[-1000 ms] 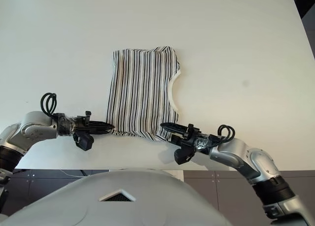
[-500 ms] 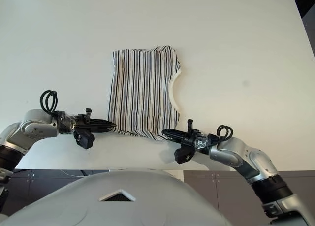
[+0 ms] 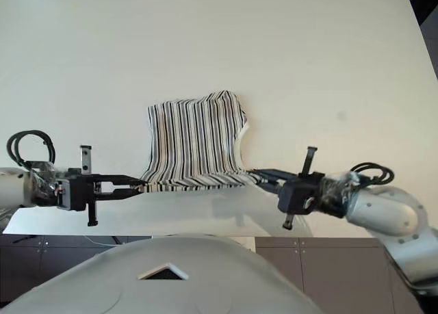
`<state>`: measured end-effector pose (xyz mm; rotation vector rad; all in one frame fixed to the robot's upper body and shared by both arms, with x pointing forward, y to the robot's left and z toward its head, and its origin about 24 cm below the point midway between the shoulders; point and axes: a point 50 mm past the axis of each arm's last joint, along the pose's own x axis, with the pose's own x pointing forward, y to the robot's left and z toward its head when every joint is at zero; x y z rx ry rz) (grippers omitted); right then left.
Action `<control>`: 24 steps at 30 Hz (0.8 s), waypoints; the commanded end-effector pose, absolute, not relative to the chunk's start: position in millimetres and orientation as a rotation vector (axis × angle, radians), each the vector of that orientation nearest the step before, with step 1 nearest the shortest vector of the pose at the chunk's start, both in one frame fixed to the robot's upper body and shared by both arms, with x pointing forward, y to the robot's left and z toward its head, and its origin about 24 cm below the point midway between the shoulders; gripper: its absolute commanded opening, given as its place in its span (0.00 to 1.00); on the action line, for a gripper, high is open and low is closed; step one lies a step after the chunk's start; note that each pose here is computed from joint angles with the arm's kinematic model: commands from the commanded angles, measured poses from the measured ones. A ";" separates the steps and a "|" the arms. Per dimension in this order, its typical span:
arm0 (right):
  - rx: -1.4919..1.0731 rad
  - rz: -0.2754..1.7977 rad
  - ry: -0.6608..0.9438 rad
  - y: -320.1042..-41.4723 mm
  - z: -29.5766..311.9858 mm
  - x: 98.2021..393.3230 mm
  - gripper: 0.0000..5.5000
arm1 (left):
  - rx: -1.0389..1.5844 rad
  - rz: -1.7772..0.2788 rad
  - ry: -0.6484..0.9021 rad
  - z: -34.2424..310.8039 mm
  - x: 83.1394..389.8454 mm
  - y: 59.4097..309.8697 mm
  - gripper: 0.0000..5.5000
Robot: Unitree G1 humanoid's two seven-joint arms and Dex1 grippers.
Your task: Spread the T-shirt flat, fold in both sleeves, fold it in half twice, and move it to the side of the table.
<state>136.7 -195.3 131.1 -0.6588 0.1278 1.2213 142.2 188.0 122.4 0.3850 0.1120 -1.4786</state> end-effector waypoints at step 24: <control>-0.639 1.176 0.284 -160.9 78.4 334.5 0.02 | 0.229 -1.064 0.273 62.9 251.6 193.9 0.03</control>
